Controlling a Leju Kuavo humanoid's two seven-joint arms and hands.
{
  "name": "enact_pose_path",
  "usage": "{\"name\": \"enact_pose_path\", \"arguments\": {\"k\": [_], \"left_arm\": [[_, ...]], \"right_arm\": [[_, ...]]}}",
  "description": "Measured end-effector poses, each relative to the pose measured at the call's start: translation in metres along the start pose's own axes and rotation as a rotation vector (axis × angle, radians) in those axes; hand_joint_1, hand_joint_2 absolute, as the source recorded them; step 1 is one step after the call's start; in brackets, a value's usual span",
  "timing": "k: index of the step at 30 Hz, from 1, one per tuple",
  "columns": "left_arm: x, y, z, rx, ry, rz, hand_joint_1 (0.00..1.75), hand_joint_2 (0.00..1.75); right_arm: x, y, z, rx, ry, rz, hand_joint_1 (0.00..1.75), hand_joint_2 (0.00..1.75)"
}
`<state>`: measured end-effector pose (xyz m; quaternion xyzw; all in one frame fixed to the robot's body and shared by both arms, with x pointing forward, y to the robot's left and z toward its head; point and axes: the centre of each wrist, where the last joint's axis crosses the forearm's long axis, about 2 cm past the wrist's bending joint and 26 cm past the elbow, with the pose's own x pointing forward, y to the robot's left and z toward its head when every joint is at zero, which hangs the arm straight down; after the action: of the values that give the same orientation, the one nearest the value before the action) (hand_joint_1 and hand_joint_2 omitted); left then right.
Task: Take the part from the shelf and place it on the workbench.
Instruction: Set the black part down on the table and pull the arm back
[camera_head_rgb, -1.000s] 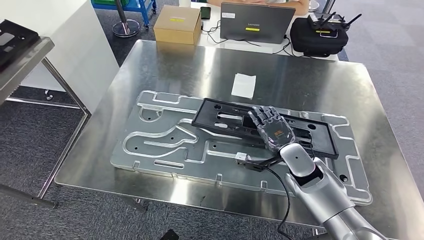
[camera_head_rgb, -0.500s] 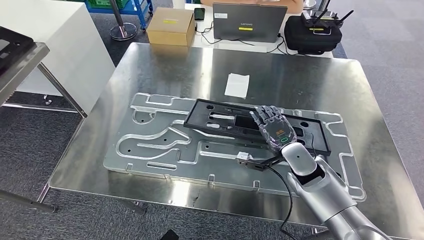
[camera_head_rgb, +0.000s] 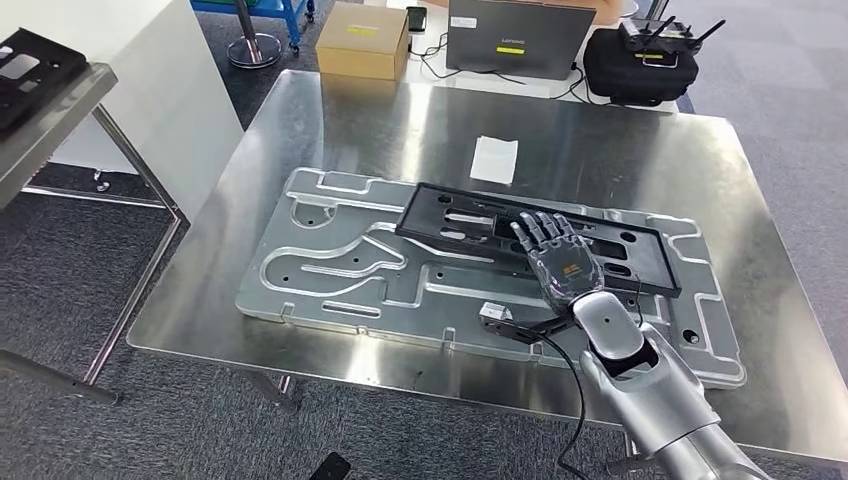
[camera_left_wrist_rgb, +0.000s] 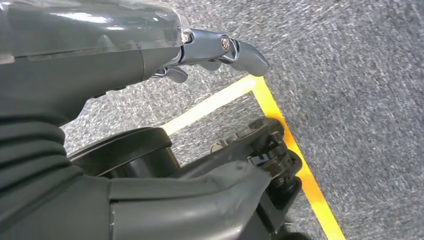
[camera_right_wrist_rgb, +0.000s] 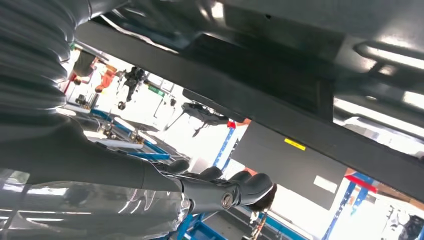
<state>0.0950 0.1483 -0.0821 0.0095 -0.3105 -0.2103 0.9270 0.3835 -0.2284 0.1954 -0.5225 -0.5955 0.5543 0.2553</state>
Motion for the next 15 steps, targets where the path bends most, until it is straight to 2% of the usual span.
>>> {"name": "enact_pose_path", "arguments": {"k": [15], "left_arm": [[-0.0004, -0.0003, 0.0002, 0.000, -0.004, 0.011, 0.00, 0.00]], "right_arm": [[-0.0004, 0.0015, 0.0034, 0.003, 0.003, -0.005, 0.00, 1.75]]}}
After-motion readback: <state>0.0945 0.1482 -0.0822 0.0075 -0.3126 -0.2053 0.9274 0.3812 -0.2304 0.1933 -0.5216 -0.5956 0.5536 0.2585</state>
